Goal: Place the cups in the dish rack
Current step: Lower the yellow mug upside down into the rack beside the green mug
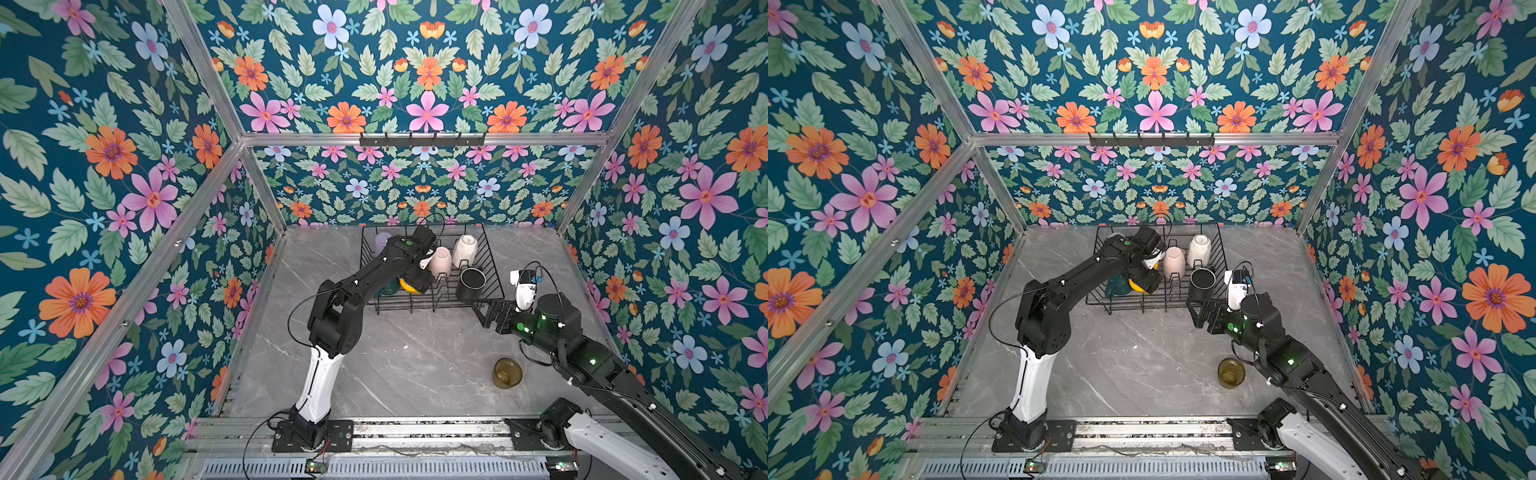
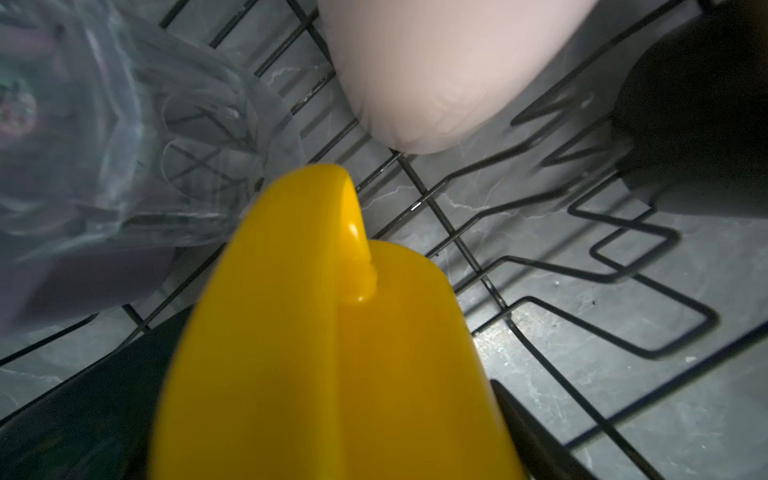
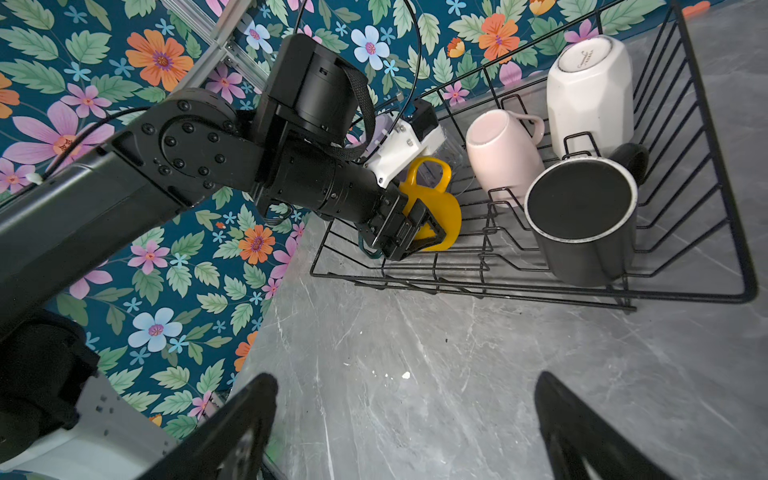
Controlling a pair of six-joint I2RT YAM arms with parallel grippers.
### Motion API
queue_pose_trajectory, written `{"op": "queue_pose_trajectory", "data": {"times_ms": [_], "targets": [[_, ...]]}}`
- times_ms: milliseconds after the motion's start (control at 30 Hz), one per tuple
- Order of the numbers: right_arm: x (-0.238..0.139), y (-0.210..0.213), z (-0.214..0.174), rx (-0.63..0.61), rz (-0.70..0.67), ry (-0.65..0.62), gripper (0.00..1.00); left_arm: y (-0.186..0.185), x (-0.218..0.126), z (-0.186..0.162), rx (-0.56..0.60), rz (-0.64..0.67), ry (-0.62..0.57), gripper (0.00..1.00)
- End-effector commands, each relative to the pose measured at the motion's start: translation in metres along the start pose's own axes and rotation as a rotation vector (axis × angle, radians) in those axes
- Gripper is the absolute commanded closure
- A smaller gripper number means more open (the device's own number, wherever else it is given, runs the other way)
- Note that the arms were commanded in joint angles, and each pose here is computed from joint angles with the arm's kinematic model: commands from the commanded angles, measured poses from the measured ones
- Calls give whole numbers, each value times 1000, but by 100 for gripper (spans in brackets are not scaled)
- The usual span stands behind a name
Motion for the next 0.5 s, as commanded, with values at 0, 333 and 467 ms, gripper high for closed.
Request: {"op": "queue_pose_trajectory", "data": {"times_ms": [0,333,467], "targets": [[0,0,2,0,-2,-10,4,1,3,-1,4,21,5,96],[0,-1,1,10,-4,-12,4,3,17,-5,1,43,37,60],[1,-1,1,11,-2,-9,4,3,17,-5,1,45,38,41]]}}
Point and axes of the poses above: each gripper's point midway between its finger pads, its own x axis out along the fingers, its own y axis along the line the jaws close on, z = x × y, the point moved 4 cm from there along -x, back along the fingers, and after that the axes turned 5 degrees about -x, right-handed, at the moved point
